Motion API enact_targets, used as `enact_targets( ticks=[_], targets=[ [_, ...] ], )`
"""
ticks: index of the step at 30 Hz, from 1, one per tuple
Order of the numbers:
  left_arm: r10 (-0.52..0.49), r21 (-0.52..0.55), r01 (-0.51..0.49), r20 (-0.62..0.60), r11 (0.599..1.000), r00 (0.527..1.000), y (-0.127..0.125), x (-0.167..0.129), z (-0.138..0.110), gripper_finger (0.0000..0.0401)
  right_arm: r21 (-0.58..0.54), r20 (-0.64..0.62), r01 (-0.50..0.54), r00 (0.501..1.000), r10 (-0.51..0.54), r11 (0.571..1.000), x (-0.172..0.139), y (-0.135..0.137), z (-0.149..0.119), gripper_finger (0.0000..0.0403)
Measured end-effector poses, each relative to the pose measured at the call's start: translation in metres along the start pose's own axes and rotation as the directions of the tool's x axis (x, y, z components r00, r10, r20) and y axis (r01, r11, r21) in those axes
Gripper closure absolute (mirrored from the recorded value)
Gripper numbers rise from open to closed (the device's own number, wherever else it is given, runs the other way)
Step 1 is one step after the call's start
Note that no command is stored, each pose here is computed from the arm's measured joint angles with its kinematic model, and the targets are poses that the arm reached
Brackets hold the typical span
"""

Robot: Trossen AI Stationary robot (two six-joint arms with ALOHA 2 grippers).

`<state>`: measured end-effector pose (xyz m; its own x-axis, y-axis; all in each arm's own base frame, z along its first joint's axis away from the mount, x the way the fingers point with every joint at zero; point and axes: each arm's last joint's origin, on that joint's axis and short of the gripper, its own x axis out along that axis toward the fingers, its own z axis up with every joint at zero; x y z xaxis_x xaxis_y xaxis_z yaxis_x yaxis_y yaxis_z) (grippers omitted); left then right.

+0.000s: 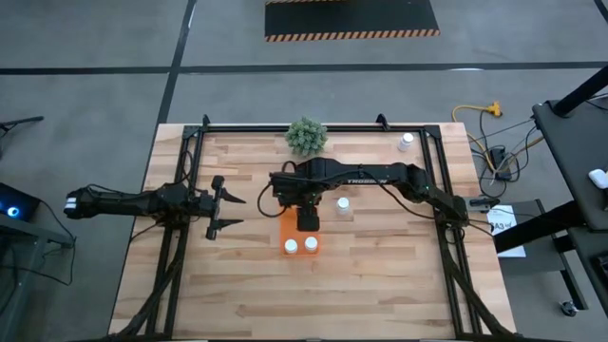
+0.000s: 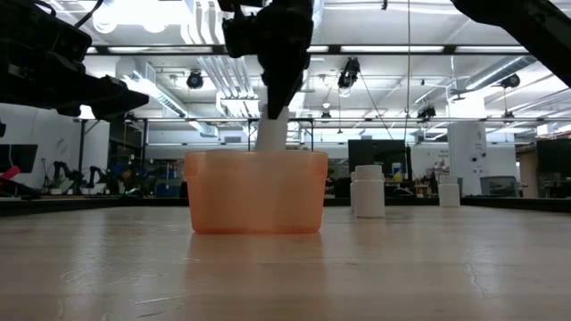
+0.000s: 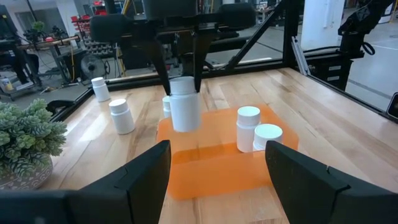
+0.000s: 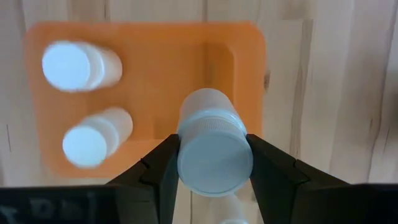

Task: Pick and place pill bottles into a basket
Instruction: Put the white pill bottle into the orange bin

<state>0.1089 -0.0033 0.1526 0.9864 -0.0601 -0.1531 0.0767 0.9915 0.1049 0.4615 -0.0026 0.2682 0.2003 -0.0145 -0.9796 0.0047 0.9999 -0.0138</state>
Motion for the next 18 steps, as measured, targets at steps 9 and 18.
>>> enact_targets(
  ticks=[9, 18],
  targets=[
    [0.0, 0.0, 0.0, 0.001, 1.0, 1.0, 0.0, 0.0, 0.0, 0.0157, 0.021, 0.025, -0.017, 1.0, 0.017, 1.0, 0.024, 0.003, 0.01, 0.0254],
    [0.0, 0.0, 0.0, 0.0, 1.0, 1.0, 0.0, 0.0, 0.0, 0.0157, 0.012, -0.012, -0.025, 1.0, 0.025, 1.0, 0.038, 0.008, 0.013, 0.0254]
  ],
)
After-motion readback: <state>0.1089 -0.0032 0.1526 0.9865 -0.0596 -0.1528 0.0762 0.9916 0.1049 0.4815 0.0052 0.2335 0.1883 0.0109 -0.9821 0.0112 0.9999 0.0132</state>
